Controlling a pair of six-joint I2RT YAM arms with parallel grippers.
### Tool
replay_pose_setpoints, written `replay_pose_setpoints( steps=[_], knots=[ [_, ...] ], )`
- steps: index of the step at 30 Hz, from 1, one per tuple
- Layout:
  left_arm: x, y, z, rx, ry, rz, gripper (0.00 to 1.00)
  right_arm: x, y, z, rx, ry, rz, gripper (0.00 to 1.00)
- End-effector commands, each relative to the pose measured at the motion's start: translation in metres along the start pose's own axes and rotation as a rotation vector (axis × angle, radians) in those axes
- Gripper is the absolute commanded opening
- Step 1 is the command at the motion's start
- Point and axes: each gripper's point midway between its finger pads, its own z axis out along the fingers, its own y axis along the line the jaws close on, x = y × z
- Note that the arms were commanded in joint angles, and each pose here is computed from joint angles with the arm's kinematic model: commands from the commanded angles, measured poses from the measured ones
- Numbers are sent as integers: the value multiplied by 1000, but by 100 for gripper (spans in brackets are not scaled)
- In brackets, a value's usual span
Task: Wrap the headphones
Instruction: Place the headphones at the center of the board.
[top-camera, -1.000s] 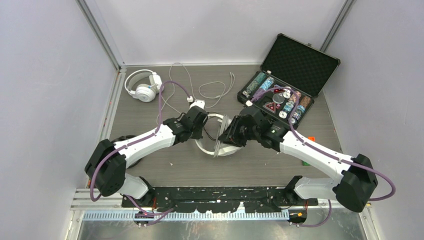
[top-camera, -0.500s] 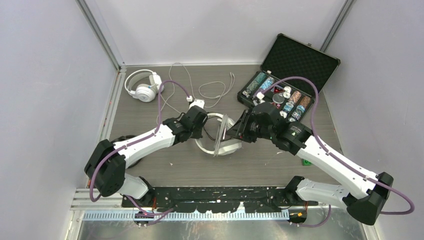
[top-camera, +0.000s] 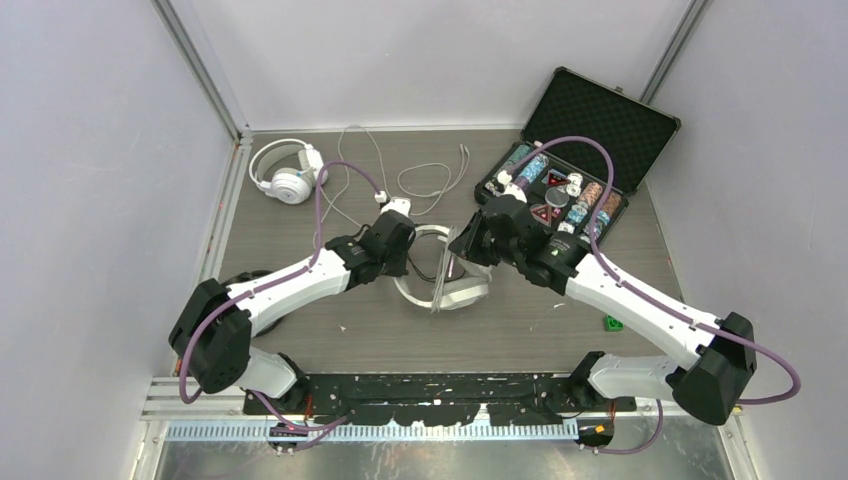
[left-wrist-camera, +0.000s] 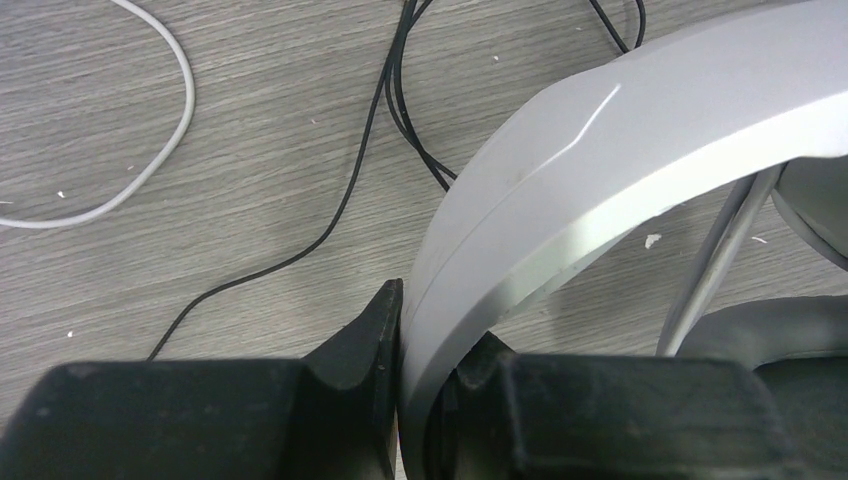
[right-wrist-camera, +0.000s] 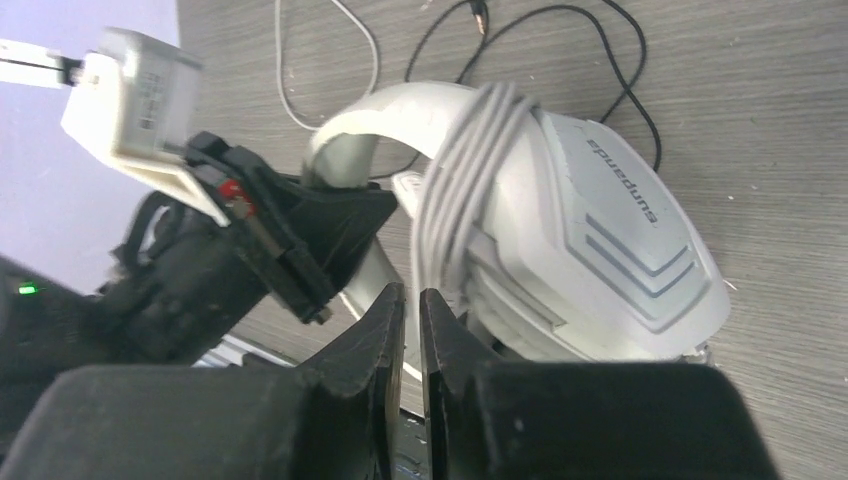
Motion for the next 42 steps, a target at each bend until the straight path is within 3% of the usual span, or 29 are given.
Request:
replay_pose_setpoints(
  steps=[1,12,20,30,35,39,42],
  knots=[
    [-45,-27,-16,119,-141,-115,0,3,-1,12,-22,-23,12,15],
    [-50,-37,-18,161,-131,-136,0,39,-46,21,60,34,99,10],
    [-44,-56,-11,234,-77,-152,0,14,-33,5,20,-59,70,11],
    [-37,-82,6,285,-24,-132,0,-25,6,-63,-120,-151,96,25],
    [-41,-112,17,326,-3,-117,0,-47,24,-113,-244,-243,136,27],
    [-40,-149,30,369,18,-108,0,-68,20,-155,-293,-361,173,38],
    [-36,-177,44,398,39,-109,0,-77,11,-179,-307,-434,195,53]
  ],
)
